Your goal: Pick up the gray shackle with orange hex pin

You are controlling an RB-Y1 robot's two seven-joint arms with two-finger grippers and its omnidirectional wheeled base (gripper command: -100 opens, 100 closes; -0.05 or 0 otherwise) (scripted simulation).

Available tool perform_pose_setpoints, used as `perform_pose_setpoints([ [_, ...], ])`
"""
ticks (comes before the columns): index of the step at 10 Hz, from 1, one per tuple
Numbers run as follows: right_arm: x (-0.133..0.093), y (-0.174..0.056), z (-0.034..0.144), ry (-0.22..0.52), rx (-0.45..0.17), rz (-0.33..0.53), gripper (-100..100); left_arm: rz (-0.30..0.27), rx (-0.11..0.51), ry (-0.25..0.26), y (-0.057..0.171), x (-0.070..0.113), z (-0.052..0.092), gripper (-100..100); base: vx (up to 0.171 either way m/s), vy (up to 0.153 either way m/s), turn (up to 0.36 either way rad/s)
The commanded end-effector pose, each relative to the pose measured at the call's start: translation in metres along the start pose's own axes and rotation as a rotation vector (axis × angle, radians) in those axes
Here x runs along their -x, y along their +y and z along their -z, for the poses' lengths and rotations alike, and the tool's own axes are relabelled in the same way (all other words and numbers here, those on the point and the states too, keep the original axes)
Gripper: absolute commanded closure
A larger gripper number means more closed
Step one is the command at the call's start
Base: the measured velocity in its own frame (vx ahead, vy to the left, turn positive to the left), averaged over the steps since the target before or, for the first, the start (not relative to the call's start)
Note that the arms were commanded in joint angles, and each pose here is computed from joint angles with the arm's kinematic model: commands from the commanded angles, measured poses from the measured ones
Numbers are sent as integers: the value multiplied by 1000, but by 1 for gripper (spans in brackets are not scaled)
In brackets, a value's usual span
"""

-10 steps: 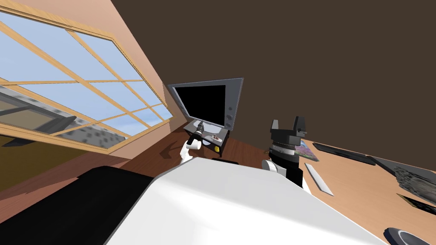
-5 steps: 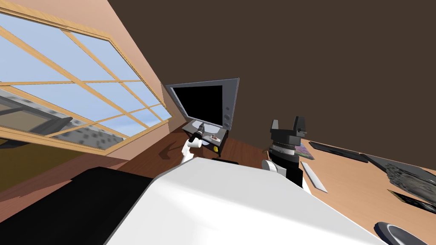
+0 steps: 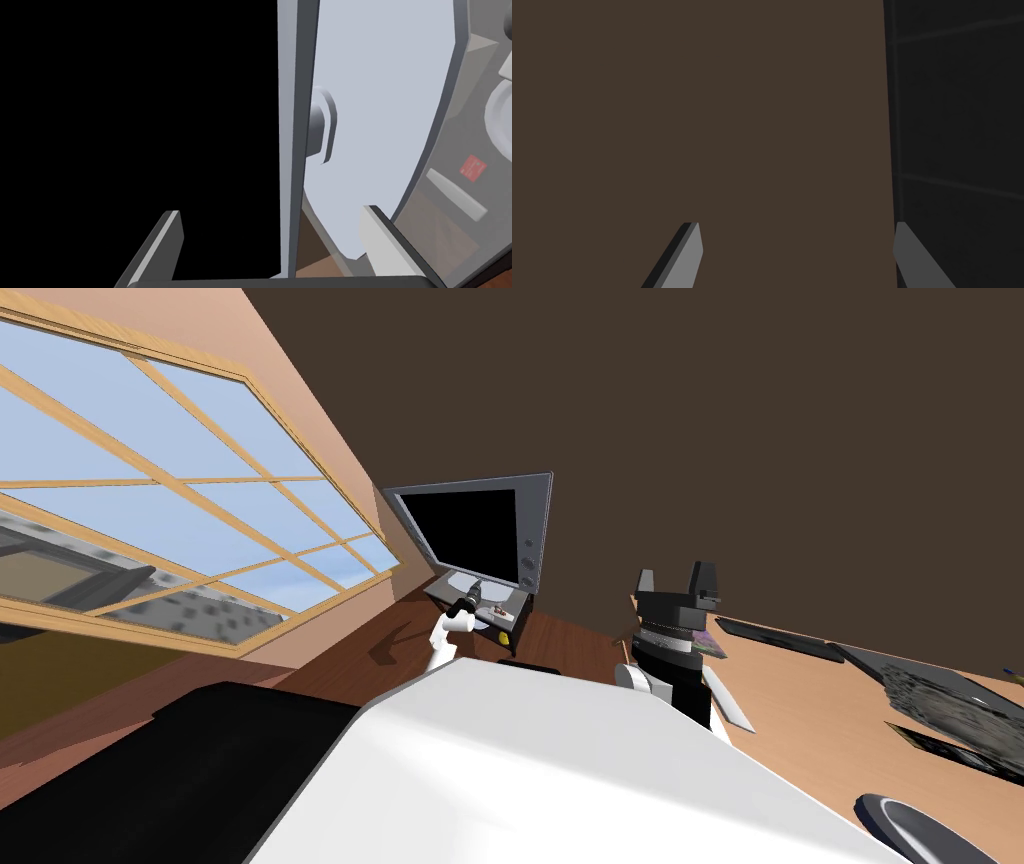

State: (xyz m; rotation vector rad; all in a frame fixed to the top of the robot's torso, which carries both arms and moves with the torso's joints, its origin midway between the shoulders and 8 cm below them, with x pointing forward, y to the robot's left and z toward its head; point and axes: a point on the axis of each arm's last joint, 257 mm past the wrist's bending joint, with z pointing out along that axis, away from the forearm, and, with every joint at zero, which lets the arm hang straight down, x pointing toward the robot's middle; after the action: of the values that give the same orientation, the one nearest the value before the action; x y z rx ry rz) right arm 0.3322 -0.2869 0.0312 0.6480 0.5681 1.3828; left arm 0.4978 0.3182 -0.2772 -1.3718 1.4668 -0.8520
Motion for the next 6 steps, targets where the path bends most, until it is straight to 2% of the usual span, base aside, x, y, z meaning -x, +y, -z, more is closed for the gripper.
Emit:
perform_pose_setpoints([
  [1, 0, 0, 0, 0, 0, 0, 0, -1, 39, 3, 11, 1, -3, -100, 1, -38, -19],
  [2, 0, 0, 0, 0, 0, 0, 0, -3, 93, 5, 27, 2, -8, -100, 3, -42, -45],
  [5, 0, 0, 0, 0, 0, 0, 0, -5, 197, 7, 56, 4, -16, -100, 7, -45, -41],
  [6, 0, 0, 0, 0, 0, 0, 0, -4, 208, 9, 58, 4, -15, -100, 2, -29, -27],
])
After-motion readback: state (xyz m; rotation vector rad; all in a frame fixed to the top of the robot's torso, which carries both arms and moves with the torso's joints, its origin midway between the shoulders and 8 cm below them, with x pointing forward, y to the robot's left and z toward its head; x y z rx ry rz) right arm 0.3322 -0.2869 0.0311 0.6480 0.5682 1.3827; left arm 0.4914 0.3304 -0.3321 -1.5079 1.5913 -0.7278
